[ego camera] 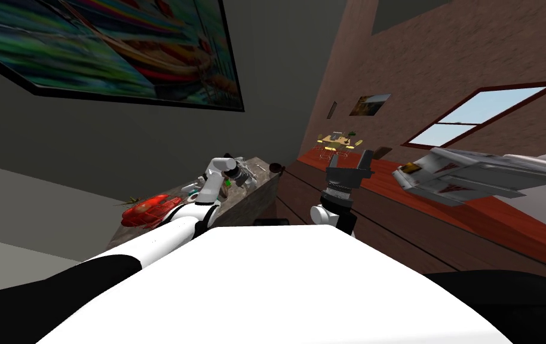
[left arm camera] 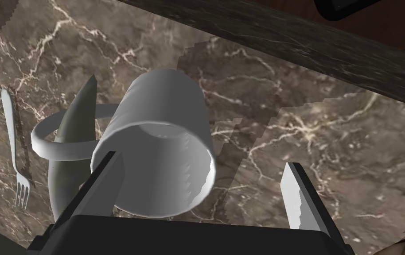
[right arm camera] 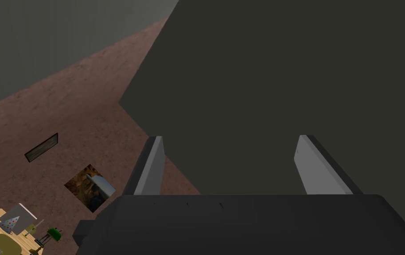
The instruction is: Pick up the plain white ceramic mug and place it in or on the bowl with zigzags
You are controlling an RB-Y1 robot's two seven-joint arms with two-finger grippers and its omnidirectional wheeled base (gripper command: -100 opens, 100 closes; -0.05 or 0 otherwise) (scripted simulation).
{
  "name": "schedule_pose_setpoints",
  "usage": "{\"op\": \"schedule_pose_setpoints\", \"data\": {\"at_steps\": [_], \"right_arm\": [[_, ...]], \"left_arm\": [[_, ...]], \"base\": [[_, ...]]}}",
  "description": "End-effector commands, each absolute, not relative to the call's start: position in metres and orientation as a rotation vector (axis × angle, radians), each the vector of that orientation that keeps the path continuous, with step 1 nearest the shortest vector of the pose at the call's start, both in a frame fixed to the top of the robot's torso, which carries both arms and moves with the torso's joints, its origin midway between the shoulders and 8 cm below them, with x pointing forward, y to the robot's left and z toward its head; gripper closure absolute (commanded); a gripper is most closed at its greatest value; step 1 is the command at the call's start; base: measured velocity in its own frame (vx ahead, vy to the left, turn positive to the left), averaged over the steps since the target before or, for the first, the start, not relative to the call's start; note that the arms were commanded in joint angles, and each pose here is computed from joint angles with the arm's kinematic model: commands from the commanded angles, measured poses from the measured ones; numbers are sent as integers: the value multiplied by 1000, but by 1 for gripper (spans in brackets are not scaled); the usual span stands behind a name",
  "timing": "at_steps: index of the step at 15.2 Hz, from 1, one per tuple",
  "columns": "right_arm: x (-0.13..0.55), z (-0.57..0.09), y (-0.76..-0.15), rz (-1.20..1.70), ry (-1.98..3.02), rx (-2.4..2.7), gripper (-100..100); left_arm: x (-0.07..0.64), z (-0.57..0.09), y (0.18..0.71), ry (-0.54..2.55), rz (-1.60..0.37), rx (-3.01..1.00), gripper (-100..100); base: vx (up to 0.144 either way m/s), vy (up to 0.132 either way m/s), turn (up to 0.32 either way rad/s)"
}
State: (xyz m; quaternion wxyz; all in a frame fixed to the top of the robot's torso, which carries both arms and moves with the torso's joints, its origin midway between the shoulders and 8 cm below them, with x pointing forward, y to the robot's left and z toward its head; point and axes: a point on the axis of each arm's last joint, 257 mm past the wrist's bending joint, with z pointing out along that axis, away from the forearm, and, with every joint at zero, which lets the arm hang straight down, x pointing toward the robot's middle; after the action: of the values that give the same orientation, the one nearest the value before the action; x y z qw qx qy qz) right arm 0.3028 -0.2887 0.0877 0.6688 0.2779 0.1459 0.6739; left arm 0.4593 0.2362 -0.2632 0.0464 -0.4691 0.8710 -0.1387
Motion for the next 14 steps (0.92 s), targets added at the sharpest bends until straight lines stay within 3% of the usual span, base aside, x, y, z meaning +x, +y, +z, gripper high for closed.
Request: {"op": "schedule_pose_setpoints", "data": {"at_steps": [1,7,8,14], "right_arm": [[303,88,-289,1520,329,627,0],[303,88,-289,1520,329,627,0],[303,88,-289,1520,329,627,0],[303,88,-289,1520,329,627,0]], "left_arm": [[455,-262,235,2683,-407,-1436,-100],[459,-277,234,2664,-416,-1447,-100],[460,-278,234,2661,-419,-1447,100],[457,-267,235,2670,-415,-1438,100]], "base": [[34,7,-6],[-5,15,-27],[-4,6,-1],[3,-5,18]]}}
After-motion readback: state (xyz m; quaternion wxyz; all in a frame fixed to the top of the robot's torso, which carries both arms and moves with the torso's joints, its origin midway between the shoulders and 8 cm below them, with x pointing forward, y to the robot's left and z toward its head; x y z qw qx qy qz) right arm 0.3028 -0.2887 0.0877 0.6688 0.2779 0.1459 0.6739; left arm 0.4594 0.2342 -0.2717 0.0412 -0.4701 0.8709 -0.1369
